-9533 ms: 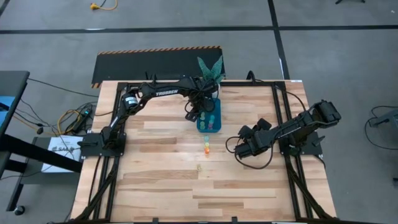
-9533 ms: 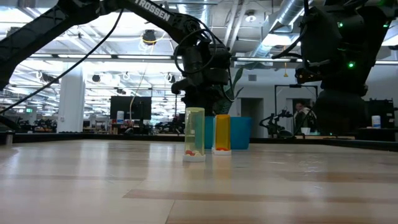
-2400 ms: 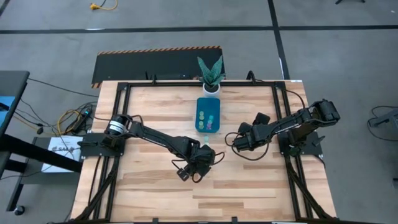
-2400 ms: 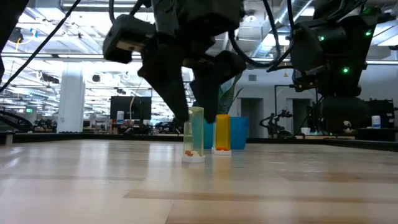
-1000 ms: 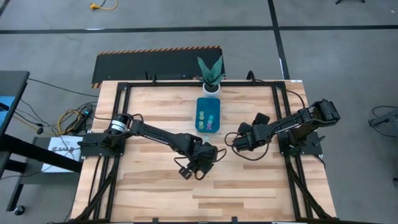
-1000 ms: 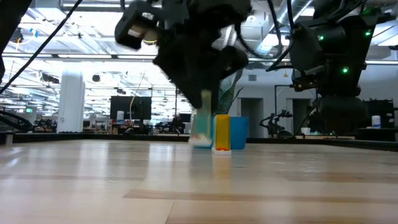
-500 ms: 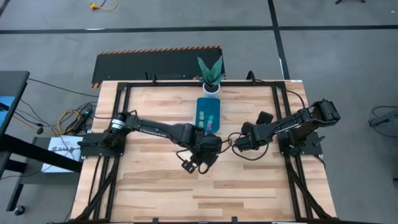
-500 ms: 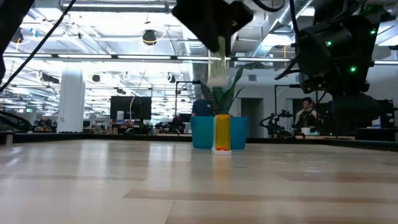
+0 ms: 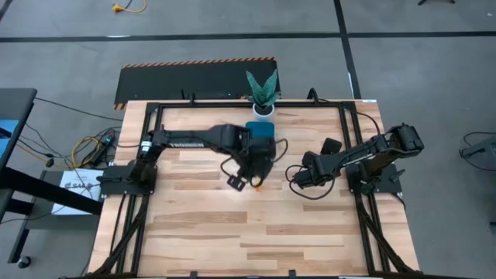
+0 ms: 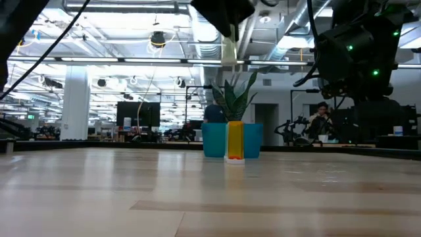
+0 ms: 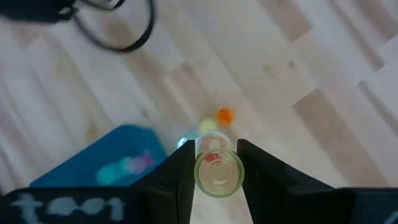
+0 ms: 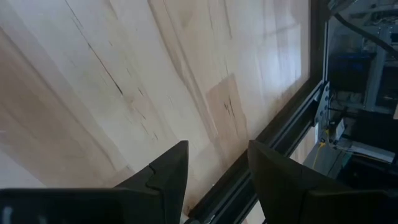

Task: Pick and place pill bottles into a basket
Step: Put the yellow pill bottle into the blue bin

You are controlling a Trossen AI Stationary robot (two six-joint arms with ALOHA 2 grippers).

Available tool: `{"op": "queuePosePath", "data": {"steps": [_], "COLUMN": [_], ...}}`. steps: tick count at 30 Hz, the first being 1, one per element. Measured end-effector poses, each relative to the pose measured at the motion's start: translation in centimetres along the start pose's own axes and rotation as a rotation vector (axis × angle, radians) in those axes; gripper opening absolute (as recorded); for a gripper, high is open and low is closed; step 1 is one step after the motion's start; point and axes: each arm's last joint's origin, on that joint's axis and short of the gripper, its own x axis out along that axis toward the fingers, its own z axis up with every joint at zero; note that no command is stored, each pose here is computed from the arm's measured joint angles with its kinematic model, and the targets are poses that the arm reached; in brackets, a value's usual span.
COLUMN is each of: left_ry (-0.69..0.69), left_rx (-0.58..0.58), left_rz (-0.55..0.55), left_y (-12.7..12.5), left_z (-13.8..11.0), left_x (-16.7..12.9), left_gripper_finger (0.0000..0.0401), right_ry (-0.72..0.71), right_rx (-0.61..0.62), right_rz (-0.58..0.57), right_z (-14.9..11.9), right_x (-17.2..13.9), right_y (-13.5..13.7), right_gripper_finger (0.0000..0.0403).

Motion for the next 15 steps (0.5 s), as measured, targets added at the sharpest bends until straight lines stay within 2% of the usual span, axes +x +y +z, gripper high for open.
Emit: {"op": "queuePosePath", "data": {"steps": [9,15], "left_ry": [0.055,0.033], "left_rx": [-0.042,-0.098], "left_rz": [0.027,0.071], "left_y": [5.3,9.1], "left_z": [-4.6,-8.0], "left_x": [-1.2,-2.1], "left_gripper_finger": [0.0100,0.0100], "right_ry": [-0.069,-0.108], "right_rx": [0.031,0.078], "right_rz": [-0.098,-0.072], "right_z": [0.6,1.8], "right_x": [0.3,0.7], "right_y": [-0.7,-1.0], "right_gripper_finger": [0.0159,0.0159]}}
